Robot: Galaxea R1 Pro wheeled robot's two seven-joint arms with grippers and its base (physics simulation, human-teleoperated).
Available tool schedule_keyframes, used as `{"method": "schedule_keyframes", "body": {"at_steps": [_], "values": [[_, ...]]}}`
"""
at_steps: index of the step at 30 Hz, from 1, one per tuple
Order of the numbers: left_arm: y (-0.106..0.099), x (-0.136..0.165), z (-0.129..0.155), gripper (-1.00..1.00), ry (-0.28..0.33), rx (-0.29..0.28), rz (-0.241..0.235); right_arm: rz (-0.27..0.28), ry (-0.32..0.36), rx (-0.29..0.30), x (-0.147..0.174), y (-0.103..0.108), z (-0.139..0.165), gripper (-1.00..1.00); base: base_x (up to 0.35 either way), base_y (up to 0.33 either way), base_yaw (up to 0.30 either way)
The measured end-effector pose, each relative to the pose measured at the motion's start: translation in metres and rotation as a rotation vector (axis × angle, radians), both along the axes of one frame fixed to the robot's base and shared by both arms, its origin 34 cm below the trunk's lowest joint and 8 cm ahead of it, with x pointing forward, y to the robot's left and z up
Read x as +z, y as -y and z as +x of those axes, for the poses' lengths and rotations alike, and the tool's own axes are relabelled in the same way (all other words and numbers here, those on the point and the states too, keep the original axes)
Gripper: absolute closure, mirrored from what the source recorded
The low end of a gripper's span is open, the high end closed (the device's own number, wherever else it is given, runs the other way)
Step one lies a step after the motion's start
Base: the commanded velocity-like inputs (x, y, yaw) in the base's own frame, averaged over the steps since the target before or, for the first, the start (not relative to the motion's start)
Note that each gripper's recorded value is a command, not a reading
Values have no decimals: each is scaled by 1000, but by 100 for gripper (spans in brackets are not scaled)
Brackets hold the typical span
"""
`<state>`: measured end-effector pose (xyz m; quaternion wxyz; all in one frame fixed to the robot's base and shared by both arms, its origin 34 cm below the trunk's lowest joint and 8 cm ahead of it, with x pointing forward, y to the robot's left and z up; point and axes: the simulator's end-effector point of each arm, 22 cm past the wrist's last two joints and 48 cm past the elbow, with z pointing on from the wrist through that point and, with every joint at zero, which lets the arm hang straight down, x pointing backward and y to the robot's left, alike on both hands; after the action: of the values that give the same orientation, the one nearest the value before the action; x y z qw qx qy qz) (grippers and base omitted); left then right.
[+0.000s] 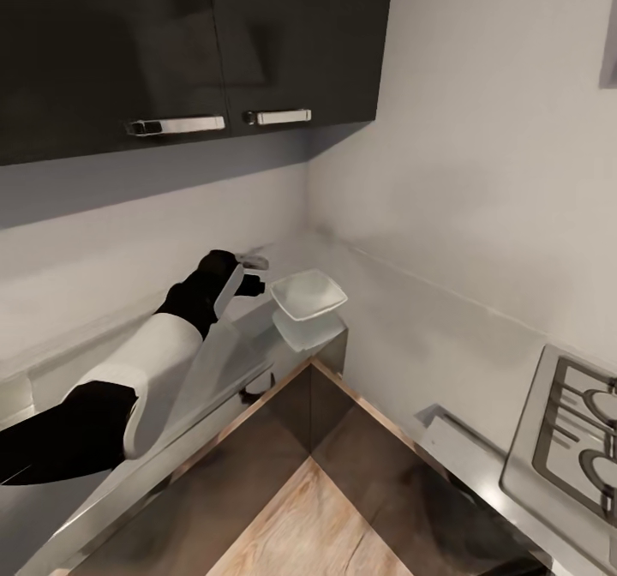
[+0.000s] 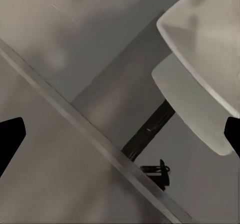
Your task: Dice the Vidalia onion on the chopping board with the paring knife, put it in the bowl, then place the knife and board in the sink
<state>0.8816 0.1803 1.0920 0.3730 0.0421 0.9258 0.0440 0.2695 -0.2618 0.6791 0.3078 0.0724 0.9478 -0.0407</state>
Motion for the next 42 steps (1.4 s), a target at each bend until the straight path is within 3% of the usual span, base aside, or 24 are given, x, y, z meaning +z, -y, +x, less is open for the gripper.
{"method": "schedule_keyframes", "body": {"at_steps": [14,21,26,34,38,42], "values": [[0,-11,-5,-100,-16,-1,-2,0,0,0,0,0,0,-100,227,-171,0],[0,-21,-7,-100,-25,0,-3,0,-5,0,-1,0,-1,-100,27,-20,0],[1,-20,2,-100,29,5,-20,0,-13,-1,-2,0,-4,-100,2,-1,0],[1,-35,2,-100,18,9,-30,1,-24,-1,-4,0,-7,-100,0,0,0],[6,-46,-1,-100,-2,11,-65,2,-31,-1,-5,-1,-9,-100,0,0,0],[21,-64,-6,-100,-13,21,-167,3,-41,0,-6,-1,-12,-100,0,0,0]]}}
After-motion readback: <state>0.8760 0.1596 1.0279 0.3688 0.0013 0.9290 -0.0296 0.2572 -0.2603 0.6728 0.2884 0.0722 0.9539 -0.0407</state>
